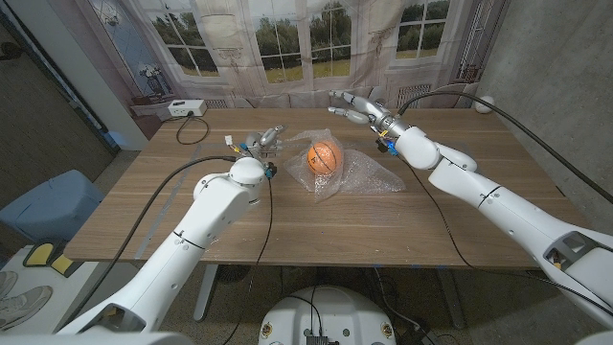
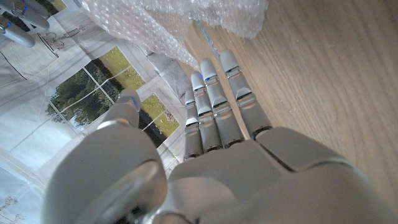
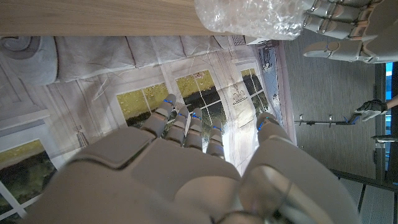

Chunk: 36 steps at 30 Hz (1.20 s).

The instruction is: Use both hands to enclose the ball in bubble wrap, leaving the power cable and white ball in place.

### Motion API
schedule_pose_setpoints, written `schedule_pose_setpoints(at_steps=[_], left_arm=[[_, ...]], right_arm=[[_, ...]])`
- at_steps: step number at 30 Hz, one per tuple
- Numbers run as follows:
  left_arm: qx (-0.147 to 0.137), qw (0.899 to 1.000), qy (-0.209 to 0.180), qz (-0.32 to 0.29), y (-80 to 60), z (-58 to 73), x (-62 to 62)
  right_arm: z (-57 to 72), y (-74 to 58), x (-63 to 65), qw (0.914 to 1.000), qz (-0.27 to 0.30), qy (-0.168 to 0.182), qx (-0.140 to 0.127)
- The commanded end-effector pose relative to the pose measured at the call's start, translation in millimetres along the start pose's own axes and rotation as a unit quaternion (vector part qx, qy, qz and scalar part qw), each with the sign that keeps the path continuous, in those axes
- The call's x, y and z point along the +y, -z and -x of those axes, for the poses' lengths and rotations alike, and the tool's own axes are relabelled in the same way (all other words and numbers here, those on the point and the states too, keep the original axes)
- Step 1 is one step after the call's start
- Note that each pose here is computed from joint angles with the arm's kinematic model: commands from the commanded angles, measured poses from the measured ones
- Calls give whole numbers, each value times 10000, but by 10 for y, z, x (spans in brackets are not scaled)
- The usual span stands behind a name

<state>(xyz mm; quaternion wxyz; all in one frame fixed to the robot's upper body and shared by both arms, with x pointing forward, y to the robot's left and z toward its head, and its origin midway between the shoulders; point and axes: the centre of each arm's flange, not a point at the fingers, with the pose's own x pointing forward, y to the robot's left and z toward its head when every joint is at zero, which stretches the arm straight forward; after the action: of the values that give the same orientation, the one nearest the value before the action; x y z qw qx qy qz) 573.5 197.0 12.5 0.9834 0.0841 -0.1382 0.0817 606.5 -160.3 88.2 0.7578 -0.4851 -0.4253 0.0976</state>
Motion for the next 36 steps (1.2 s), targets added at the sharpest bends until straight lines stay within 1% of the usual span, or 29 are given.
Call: schedule_pose_setpoints(at_steps=[1,4,7,9,10,11,12,13,14,15,17,18,19,21,24,32,34,36], left_arm=[[334,9913,724,1052,87,-245,-73],[477,9856,903,1346,113,-314,-109],[681,9762,1113,1731,159,-380,-169],[767,9725,1142,1882,182,-417,-198],[828,9688,1202,2002,195,-439,-209],[963,9616,1303,2213,223,-473,-235],[1022,9580,1344,2318,238,-486,-251],[1025,9579,1346,2322,238,-486,-252],[1069,9540,1396,2430,256,-501,-269],[1106,9529,1357,2477,277,-525,-288],[1080,9576,1236,2366,278,-544,-288],[1079,9577,1233,2365,278,-545,-288],[995,9621,1109,2285,264,-554,-291],[901,9657,1087,2180,235,-563,-293],[836,9696,1025,2057,199,-587,-299],[811,9719,1155,1884,147,-681,-345],[815,9753,1054,1763,130,-685,-350],[787,9765,999,1741,117,-690,-354]], right_arm=[[-42,82,-28,9999,-82,-62,-42],[-56,93,-30,9999,-82,-78,-79],[-61,108,-39,9998,-114,-77,-108],[-61,125,-46,9998,-122,-88,-95],[-59,137,-50,9998,-139,-106,-99],[-53,154,-55,9998,-148,-85,-83],[-49,162,-60,9998,-133,-85,-73],[-49,162,-61,9998,-133,-85,-73],[-44,169,-66,9999,-129,-71,-47],[-40,188,-78,9999,-112,-67,-2],[-39,212,-84,9999,-123,-83,38],[-39,212,-84,9999,-124,-84,38],[-39,234,-85,9998,-134,-105,78],[-42,254,-86,9998,-122,-113,135],[-58,288,-87,9996,-186,-150,123],[-91,356,-122,9995,-272,-129,58],[-103,381,-123,9994,-324,-140,50],[-120,409,-120,9991,-388,-159,34]])
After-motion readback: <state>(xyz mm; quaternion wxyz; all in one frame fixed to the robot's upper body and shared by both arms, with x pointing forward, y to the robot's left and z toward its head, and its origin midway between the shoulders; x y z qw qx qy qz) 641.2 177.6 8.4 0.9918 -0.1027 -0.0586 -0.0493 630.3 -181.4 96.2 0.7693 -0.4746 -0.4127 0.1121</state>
